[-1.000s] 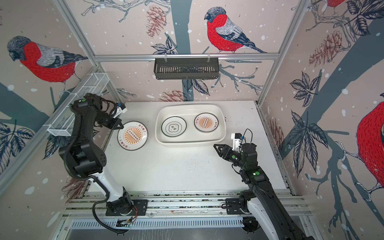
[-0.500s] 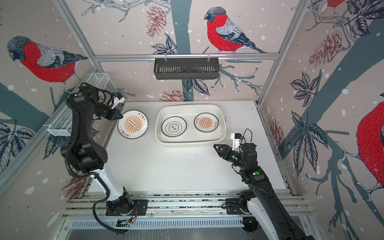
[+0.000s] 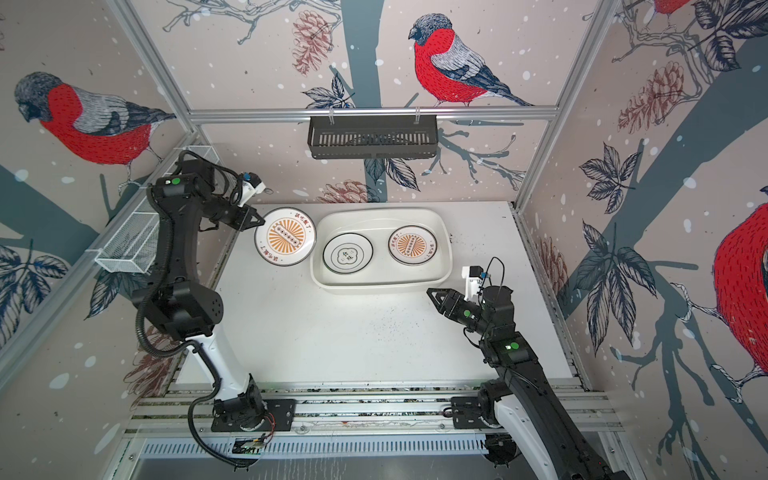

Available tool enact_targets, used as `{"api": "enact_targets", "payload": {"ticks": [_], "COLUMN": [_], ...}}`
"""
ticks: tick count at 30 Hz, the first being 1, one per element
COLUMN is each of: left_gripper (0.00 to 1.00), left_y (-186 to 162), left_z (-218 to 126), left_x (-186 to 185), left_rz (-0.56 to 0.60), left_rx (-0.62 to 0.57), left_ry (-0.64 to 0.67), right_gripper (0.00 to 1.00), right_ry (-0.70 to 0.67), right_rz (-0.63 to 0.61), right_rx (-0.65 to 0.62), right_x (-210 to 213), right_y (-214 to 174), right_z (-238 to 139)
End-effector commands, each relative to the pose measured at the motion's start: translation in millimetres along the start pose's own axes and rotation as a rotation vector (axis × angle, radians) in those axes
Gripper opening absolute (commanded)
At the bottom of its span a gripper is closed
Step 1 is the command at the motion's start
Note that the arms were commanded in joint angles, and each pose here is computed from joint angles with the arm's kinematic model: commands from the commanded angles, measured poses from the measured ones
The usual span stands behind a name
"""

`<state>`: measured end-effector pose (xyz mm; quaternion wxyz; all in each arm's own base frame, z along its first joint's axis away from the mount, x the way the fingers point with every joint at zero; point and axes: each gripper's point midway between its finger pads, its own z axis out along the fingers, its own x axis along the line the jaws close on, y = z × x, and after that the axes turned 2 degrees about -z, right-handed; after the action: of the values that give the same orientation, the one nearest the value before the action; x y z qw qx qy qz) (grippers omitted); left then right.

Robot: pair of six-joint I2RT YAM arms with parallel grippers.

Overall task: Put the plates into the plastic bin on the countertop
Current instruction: 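Carry the plate over the bin beside the sunburst stack with the left gripper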

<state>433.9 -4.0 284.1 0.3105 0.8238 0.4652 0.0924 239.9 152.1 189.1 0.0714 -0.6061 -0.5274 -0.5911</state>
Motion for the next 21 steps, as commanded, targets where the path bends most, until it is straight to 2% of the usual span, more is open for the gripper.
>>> {"api": "enact_targets", "payload": {"ticks": [1,10,21], "left_gripper": [0.00,0.00,0.00], "left_y": [19.7,58.4,80.1], "left_z": [6.8,36.5,92.3], "left_x": [-20.2,-68.5,-115.9], "left_rz": [0.016,0.061,0.079], "left_rx": [-0.054,-0.123,-0.141], "left_ry": [-0.059,-0.156,-0.254], "right_gripper": [0.50,0.50,0.50], "right_ry": [0.022,0.005,-0.035], "right_rz": [-0.037,-0.058,-0.079], "right_rx": [-0.018,-0.033,-0.051], "right_x": [6.1,15.9,23.5], "right_y": [6.4,18.5,31.1], "right_z": [1.0,-3.0,-12.3]}}
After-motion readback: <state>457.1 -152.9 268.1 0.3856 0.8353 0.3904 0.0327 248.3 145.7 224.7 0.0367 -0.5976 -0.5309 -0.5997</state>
